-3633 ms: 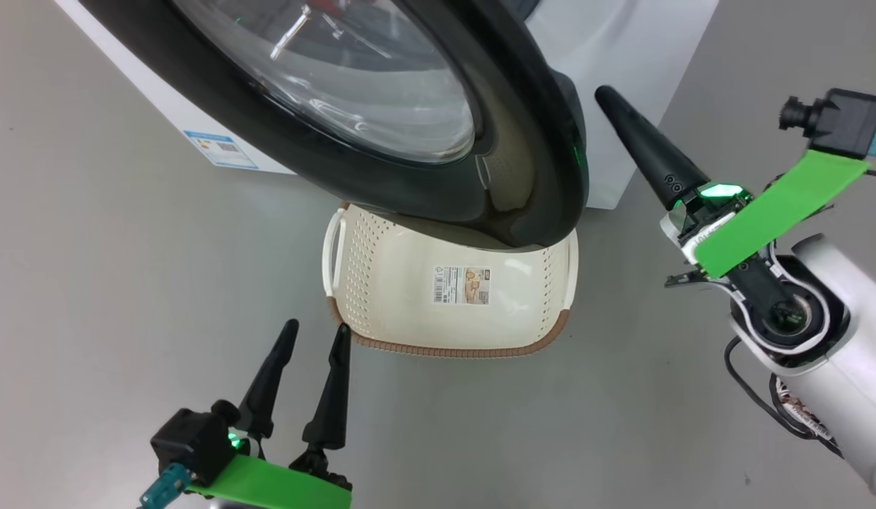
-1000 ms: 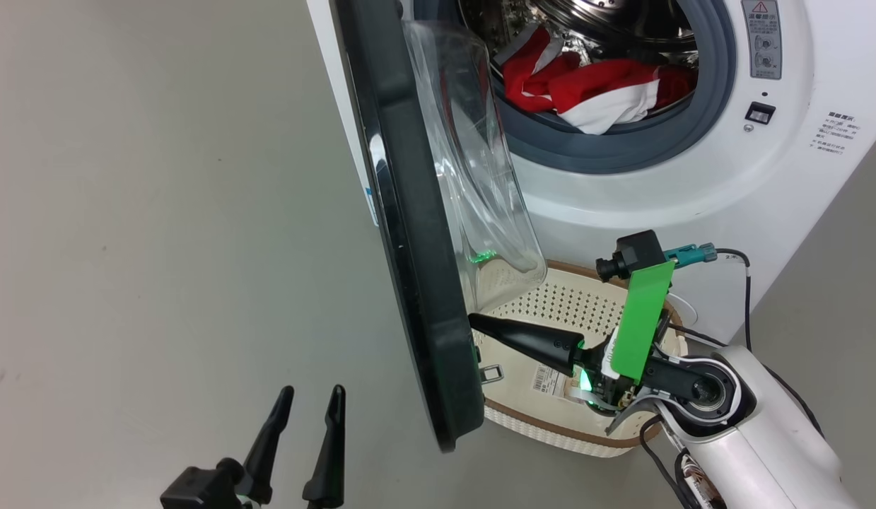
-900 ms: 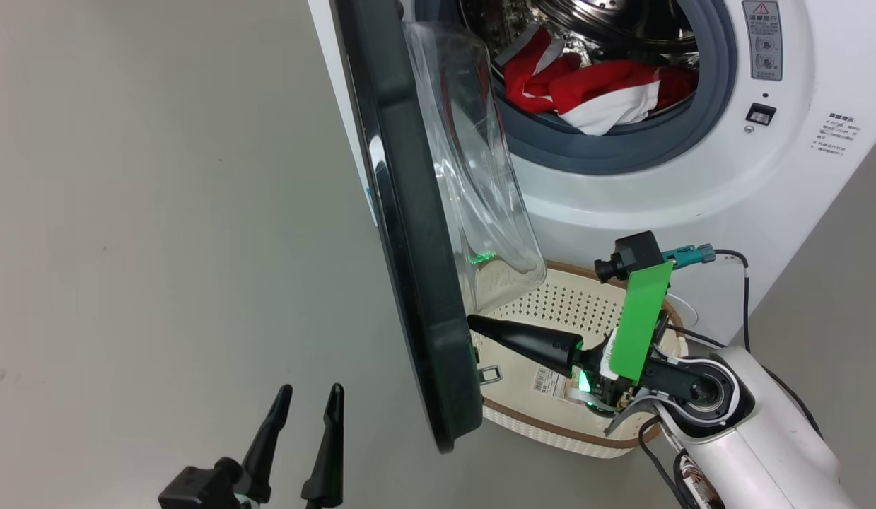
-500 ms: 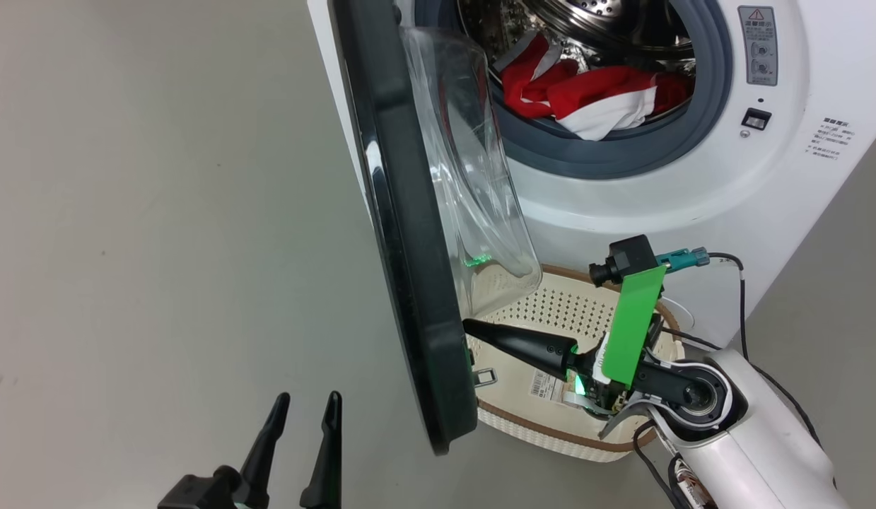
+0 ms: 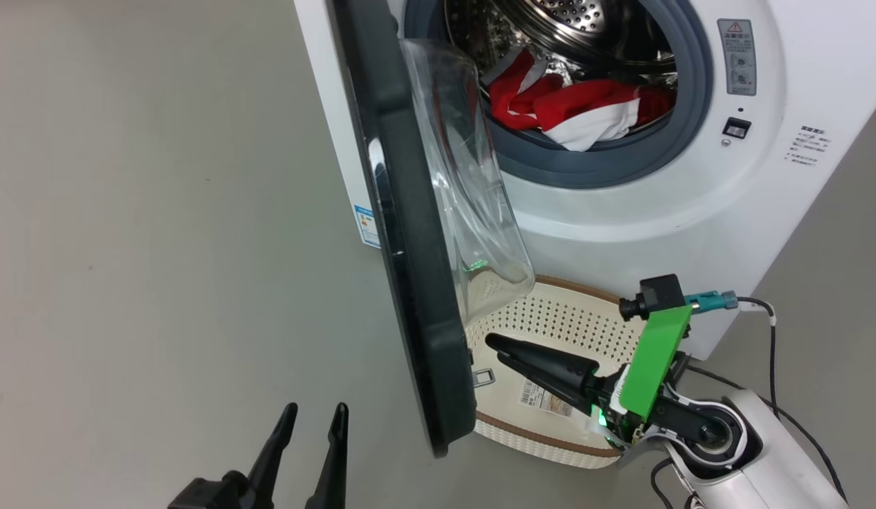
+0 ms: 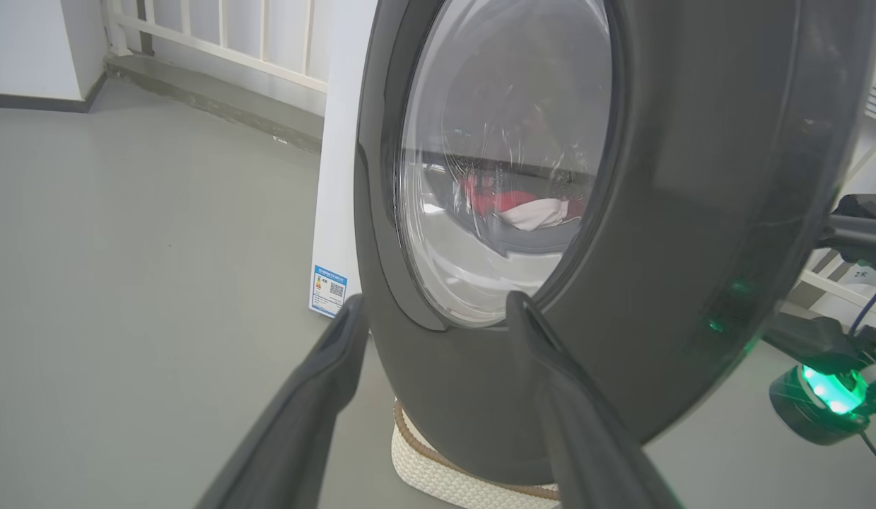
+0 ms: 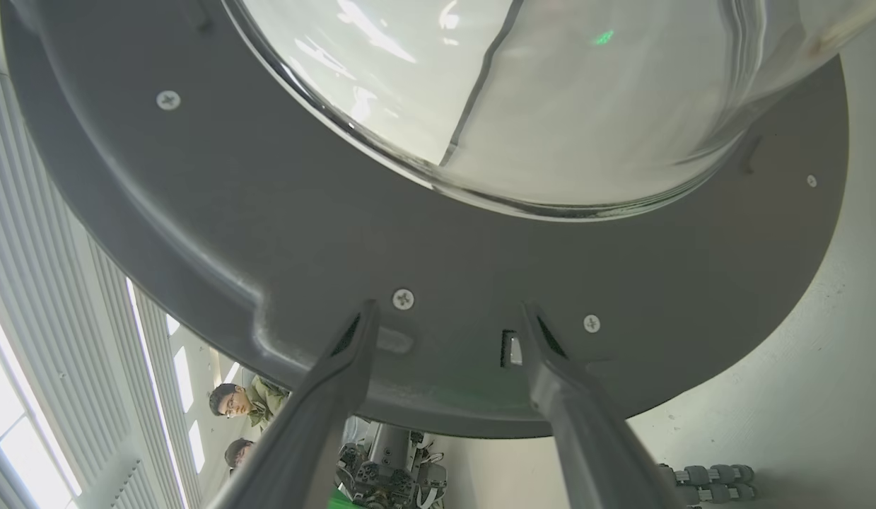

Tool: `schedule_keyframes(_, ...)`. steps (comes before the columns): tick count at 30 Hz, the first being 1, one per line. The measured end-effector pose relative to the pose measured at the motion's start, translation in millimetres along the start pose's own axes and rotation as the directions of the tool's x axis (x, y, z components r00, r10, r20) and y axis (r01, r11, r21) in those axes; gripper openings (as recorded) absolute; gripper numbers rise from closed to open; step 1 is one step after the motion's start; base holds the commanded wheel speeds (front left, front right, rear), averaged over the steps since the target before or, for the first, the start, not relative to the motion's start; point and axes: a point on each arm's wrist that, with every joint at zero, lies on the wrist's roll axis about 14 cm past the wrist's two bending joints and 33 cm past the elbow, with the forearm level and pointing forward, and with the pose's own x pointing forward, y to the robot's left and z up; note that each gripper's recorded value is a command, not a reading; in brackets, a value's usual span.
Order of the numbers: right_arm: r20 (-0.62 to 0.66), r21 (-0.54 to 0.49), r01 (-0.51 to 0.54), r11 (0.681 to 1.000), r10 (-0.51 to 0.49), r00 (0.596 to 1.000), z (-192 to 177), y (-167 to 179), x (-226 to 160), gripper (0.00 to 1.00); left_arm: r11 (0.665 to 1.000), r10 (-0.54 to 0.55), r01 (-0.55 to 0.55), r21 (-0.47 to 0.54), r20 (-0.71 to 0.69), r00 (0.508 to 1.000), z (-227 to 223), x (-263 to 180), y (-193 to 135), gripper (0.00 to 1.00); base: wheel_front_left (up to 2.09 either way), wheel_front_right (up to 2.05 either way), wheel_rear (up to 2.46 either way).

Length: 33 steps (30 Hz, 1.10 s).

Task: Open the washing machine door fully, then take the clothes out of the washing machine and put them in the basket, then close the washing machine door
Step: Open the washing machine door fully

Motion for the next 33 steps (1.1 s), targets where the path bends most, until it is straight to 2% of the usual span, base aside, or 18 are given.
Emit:
schedule_keyframes(11, 0.143, 0.011, 0.116, 0.993, -0.117, 0.983, 12, -37, -34, 1.0, 1.0, -0.027, 0.027, -0.001, -0.009, 1.0, -3, 5, -6, 1.0, 0.0, 0.0, 0.0)
schedule_keyframes(19, 0.233, -0.006, 0.213, 0.977, -0.206, 0.95, 21, -62, -59, 1.0, 1.0, -0.03, 0.03, 0.0, -0.014, 0.999, -4, 7, -7, 1.0, 0.0, 0.0, 0.0)
schedule_keyframes(26, 0.289, -0.028, 0.298, 0.954, -0.277, 0.916, 24, -80, -79, 1.0, 0.999, -0.033, 0.033, -0.001, -0.014, 0.999, -4, 10, -7, 1.0, 0.0, 0.0, 0.0)
schedule_keyframes(33, 0.359, -0.123, 0.406, 0.906, -0.34, 0.869, 28, -95, -96, 1.0, 0.999, -0.041, 0.041, -0.002, -0.018, 0.999, -6, 12, -9, 1.0, 0.0, 0.0, 0.0)
